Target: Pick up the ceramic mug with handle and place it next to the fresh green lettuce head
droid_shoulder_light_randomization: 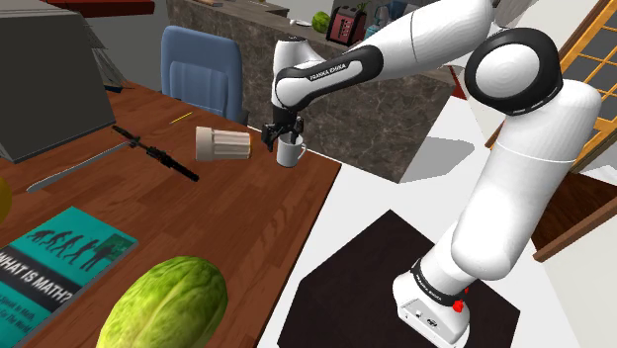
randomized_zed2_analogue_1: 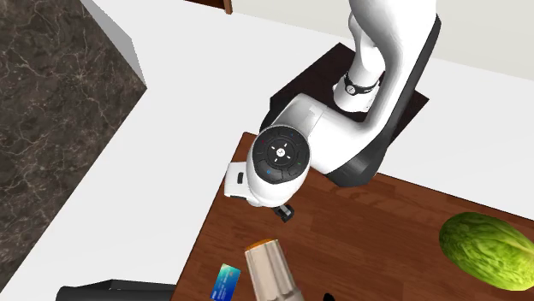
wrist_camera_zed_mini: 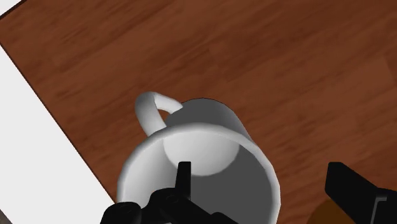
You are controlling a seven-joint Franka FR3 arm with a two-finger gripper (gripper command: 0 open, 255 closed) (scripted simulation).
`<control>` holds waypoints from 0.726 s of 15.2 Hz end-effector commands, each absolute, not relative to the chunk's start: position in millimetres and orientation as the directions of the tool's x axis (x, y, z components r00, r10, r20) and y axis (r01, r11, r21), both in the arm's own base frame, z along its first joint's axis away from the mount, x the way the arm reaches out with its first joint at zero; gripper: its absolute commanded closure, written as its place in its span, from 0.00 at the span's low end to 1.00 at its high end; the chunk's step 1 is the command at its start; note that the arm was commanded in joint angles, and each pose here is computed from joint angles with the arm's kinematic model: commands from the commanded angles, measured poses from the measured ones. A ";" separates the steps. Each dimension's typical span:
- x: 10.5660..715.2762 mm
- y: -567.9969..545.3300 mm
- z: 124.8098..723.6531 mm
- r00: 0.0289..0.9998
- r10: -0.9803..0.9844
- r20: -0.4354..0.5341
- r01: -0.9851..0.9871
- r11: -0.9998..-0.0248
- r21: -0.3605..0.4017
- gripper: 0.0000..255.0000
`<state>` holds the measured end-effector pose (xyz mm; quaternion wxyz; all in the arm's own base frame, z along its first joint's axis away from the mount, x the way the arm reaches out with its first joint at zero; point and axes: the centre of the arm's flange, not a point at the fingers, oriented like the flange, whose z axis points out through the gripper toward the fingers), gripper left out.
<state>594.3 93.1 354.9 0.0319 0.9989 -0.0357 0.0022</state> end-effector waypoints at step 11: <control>594.9 93.1 348.3 0.997 -0.071 -0.001 -0.071 -0.995 0.066 1.00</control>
